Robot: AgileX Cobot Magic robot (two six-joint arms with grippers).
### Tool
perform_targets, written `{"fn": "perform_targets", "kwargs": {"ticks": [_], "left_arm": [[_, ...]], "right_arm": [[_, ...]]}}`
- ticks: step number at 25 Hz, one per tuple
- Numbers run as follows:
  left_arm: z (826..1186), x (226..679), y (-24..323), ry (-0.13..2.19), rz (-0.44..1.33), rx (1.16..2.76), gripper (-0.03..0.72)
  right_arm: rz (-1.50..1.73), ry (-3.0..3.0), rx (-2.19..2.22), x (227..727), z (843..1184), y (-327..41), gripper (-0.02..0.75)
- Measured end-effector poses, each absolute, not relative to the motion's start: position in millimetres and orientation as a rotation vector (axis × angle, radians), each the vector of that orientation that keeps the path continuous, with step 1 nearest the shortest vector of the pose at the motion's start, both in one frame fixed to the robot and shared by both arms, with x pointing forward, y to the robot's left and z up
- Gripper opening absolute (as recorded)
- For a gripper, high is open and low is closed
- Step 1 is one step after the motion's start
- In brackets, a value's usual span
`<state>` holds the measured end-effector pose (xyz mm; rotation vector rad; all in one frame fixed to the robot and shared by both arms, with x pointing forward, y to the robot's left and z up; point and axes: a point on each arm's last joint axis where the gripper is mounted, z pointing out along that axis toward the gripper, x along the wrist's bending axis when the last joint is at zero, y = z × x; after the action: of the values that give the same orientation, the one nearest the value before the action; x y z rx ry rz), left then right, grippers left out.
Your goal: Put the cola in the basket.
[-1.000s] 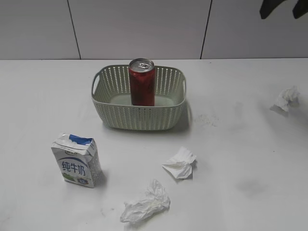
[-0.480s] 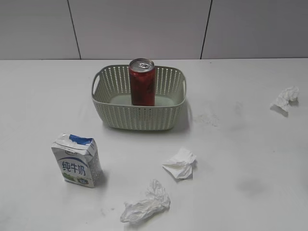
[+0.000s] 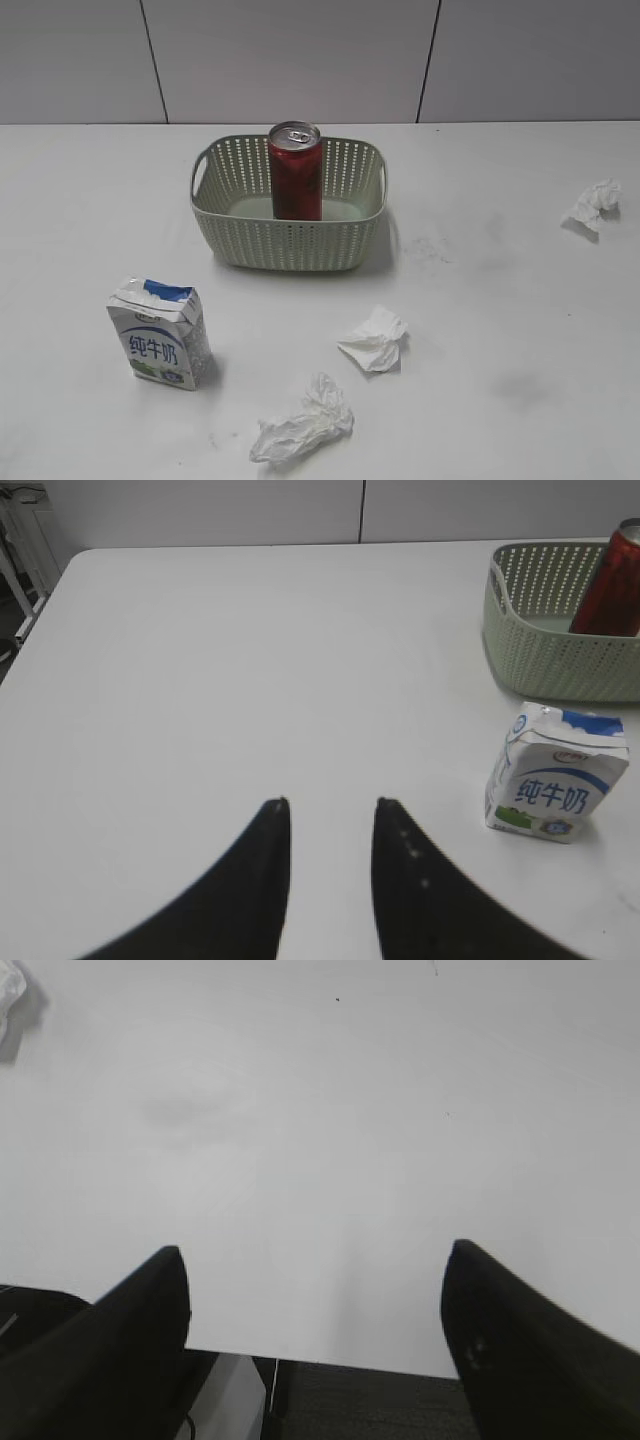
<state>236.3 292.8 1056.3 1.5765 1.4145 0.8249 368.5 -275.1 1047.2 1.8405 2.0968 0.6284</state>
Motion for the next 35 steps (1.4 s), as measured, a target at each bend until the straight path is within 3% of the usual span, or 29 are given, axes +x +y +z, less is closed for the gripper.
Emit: {"fn": "perform_targets", "kwargs": {"ticks": [4,15,35], "left_arm": [[1056,236,293,1.414,0.825,1.576,0.228],[1056,236,293,1.414,0.825,1.576,0.228],[1056,236,293,1.414,0.825,1.576,0.228]], "right_arm": [[0.684,2.058,1.802,343,1039,-278,0.590],[0.898,1.895,1.640,299,1059,-284,0.590],[1.029,1.784,1.518,252,1054,-289,0.590]]}}
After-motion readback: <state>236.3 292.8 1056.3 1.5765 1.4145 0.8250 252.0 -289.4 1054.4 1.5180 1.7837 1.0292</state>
